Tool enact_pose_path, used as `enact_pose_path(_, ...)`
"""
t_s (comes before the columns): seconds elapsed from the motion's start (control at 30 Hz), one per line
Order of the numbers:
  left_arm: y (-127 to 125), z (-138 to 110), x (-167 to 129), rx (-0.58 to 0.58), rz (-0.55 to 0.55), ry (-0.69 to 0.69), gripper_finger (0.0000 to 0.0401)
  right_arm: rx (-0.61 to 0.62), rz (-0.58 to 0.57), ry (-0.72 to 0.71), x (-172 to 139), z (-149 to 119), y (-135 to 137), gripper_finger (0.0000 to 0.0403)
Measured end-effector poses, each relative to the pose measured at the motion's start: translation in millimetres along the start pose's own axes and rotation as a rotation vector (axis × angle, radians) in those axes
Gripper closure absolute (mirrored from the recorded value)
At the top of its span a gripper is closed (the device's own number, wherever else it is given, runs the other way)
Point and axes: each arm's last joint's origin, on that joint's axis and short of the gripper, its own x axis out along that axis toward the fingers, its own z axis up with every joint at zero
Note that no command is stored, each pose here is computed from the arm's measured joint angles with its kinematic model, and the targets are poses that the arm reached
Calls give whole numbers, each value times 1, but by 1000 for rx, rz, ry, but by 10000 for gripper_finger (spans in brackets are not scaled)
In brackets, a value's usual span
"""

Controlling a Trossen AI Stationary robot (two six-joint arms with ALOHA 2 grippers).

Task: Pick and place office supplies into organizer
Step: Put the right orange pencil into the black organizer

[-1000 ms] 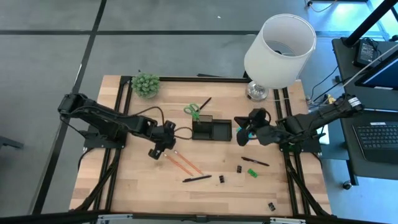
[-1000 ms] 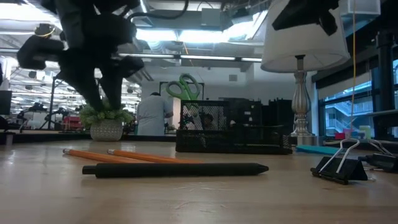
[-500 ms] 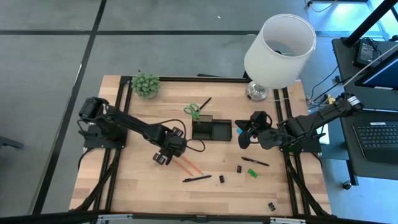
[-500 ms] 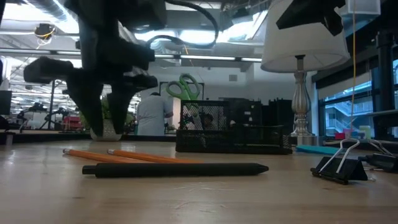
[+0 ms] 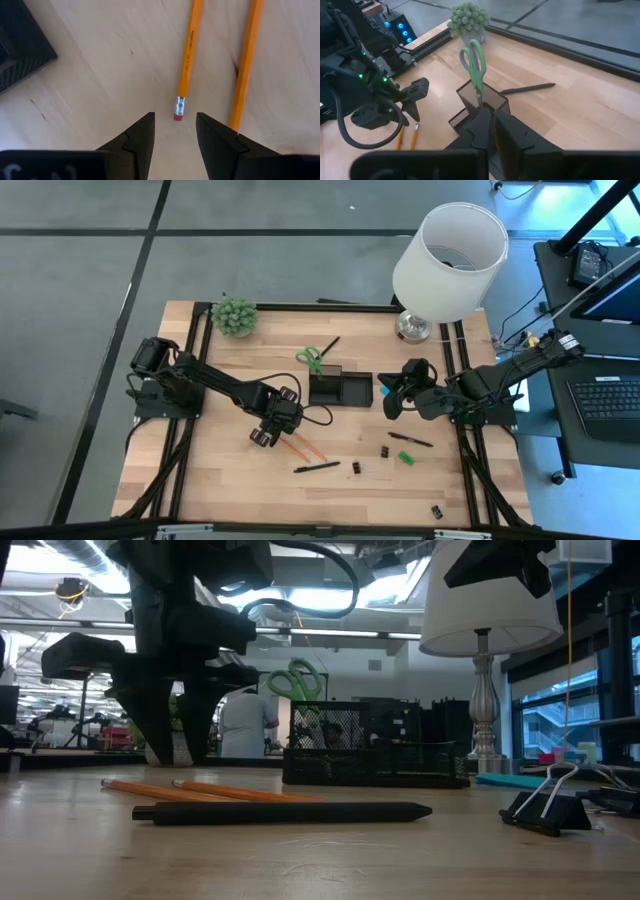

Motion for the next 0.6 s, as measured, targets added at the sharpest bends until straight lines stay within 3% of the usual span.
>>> enact_pose_path(0.6,5,-5,9,-30,-33,-17,282,-5,5,12,0,-1,0,374)
